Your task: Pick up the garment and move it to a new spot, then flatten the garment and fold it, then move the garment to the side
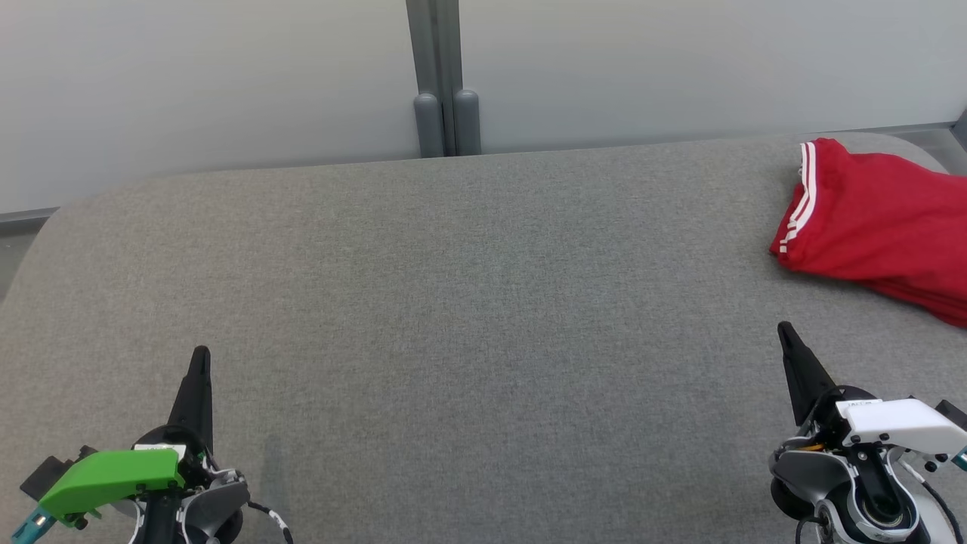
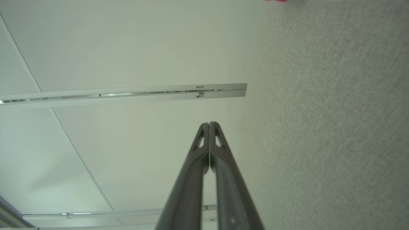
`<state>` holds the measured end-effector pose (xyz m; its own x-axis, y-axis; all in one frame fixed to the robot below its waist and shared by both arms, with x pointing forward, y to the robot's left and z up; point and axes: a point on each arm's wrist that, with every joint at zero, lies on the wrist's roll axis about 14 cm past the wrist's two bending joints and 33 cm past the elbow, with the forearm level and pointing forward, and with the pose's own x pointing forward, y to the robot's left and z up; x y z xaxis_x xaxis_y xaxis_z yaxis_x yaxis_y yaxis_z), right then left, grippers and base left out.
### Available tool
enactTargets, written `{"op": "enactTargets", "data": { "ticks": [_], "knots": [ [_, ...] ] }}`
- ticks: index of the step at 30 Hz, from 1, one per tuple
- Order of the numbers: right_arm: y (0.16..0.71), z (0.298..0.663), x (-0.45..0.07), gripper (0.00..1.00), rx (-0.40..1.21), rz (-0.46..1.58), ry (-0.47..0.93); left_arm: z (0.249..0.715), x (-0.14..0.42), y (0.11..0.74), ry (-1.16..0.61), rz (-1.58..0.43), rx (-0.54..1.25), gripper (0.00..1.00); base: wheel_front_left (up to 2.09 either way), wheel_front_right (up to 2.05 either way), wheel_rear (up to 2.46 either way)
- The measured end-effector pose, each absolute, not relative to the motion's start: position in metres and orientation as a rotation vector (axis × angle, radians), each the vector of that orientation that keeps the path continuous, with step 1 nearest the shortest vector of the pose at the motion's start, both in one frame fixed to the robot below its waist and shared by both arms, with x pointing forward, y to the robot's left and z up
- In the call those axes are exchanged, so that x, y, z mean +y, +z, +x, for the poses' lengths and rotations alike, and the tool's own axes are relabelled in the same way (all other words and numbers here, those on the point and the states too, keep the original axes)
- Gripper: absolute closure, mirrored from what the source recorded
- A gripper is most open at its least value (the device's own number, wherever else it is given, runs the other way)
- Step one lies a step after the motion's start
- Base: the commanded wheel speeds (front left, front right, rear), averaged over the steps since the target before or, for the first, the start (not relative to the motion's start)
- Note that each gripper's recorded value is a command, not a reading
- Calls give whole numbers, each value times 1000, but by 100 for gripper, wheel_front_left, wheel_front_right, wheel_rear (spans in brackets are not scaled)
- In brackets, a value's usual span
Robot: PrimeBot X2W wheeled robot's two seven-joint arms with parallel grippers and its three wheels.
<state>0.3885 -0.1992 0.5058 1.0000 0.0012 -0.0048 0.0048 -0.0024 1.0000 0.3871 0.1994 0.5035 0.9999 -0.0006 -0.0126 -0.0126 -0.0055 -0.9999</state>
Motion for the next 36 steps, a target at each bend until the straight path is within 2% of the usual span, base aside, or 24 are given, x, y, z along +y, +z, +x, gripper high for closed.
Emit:
{"op": "enactTargets", "data": {
  "ticks": [36],
  "knots": [
    [506, 388, -199, 100, 5, 1573, -3, 387, 200, 504, 9, -1576, 10, 100, 0, 0, 0]
  ]
}}
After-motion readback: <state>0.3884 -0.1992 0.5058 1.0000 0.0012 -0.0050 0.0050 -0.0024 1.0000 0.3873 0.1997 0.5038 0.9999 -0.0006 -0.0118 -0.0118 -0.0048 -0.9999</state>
